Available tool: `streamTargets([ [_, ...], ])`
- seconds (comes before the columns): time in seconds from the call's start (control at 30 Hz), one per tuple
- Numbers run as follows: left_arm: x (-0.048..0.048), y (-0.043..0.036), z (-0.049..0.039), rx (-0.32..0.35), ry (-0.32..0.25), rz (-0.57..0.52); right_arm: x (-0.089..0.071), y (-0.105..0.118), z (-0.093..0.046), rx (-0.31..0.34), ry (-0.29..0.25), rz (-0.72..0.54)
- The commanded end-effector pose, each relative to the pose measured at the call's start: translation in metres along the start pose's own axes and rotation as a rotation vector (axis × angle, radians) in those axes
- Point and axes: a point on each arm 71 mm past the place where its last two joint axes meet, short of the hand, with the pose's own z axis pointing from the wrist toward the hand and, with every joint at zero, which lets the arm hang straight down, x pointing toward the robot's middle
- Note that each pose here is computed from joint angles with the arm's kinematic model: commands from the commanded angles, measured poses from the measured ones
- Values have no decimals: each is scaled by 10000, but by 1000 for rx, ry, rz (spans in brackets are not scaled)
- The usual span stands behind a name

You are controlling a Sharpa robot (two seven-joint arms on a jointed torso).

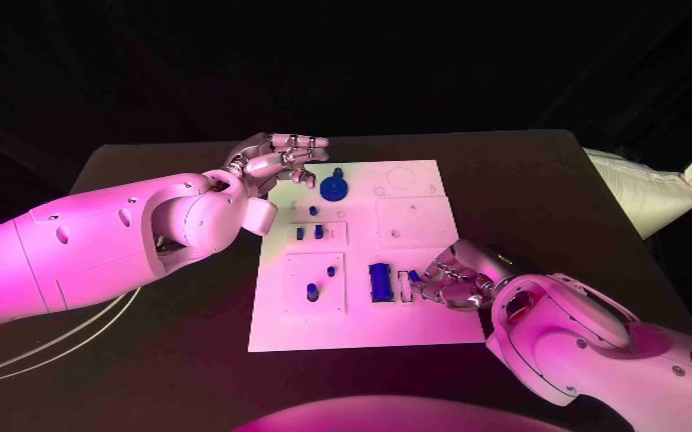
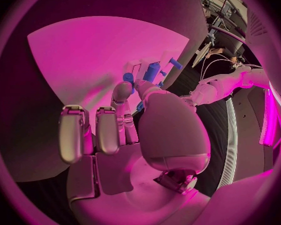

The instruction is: Assemble the parts on the task board

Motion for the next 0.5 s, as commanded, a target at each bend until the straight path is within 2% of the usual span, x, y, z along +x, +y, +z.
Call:
streamTargets([
  [0.03,39,-8,5,8,25,-5,33,8,15,20,26,20],
  [0.3,54,-6,8,5,34,-7,66,25,74,31,69,9],
  [0.5,54,-4,8,2,36,-8,93,56,97,28,80,11],
])
